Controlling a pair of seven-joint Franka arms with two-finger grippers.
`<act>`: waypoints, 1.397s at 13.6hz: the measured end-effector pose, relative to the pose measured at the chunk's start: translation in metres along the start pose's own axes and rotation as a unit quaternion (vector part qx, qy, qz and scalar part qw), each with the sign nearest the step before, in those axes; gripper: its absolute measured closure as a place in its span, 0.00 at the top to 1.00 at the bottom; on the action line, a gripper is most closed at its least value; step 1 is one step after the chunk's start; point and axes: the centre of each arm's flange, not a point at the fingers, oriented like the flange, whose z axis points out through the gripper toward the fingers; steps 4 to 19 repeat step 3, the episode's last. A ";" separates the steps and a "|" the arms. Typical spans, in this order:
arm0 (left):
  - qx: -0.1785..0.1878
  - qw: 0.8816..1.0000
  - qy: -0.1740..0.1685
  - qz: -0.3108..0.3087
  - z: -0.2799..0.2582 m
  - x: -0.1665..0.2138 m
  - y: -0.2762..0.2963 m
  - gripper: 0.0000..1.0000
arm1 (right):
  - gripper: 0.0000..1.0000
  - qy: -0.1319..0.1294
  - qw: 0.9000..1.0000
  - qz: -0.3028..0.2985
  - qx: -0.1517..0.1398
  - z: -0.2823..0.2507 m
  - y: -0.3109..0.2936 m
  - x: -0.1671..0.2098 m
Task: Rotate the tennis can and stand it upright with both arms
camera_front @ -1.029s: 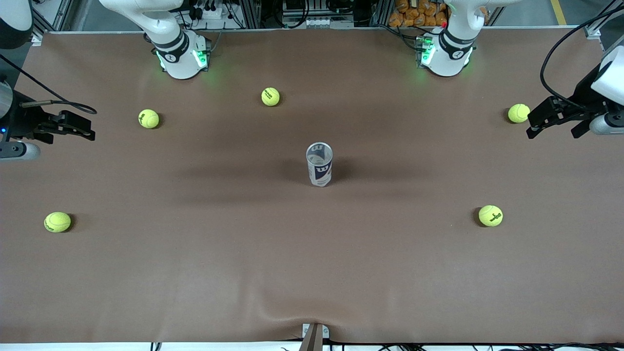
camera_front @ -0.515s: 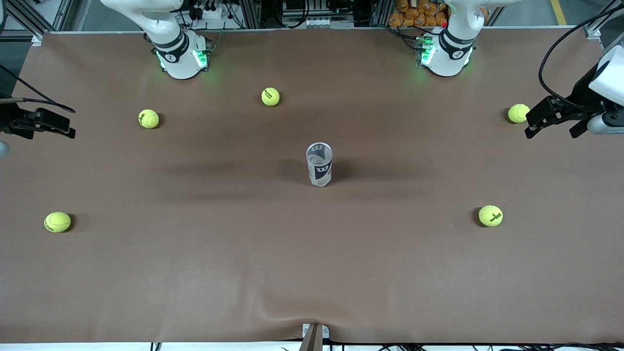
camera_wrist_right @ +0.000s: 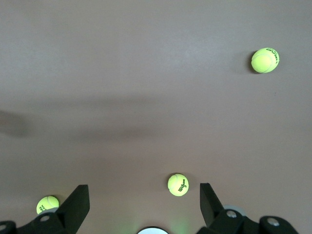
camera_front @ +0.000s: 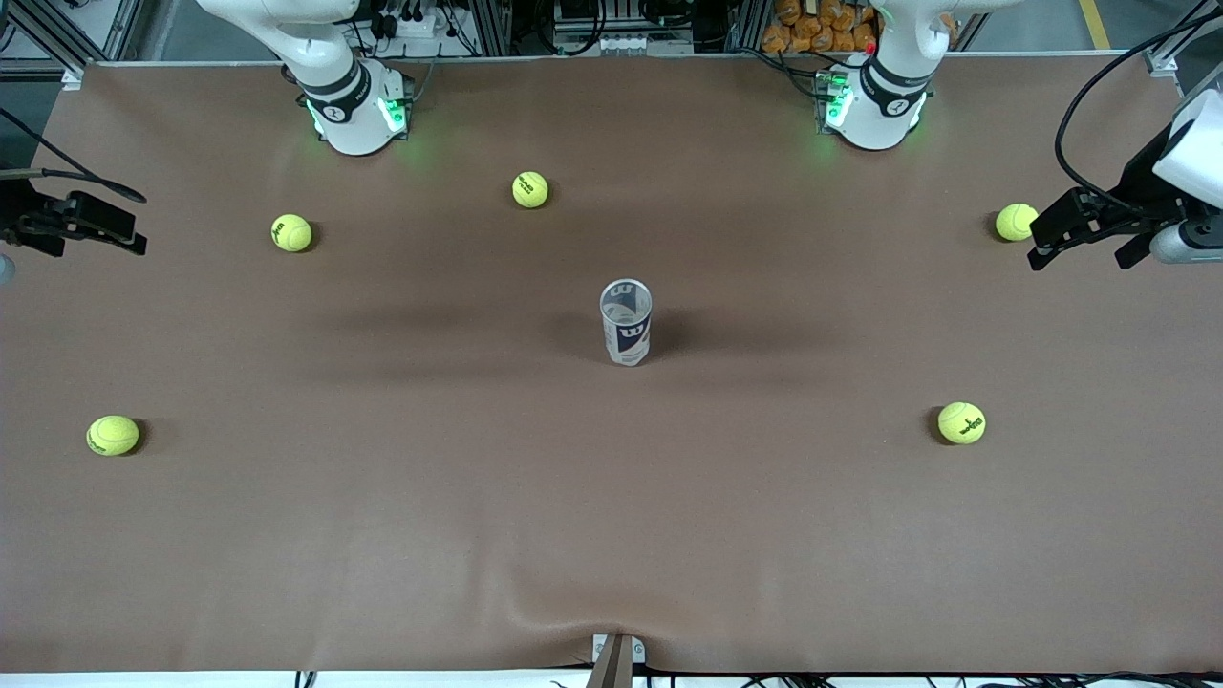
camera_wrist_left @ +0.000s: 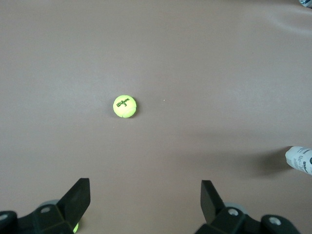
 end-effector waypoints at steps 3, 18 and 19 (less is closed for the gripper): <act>0.000 1.000 -0.001 0.000 0.000 0.000 0.000 1.00 | 1.00 0.003 1.000 -0.006 0.002 -0.003 -0.007 -0.006; 0.000 1.000 -0.001 0.000 0.000 0.000 0.000 1.00 | 1.00 0.003 1.000 -0.006 0.002 -0.003 -0.007 -0.006; 0.000 1.000 -0.001 0.000 0.000 0.000 0.000 1.00 | 1.00 0.003 1.000 -0.006 0.002 -0.003 -0.007 -0.006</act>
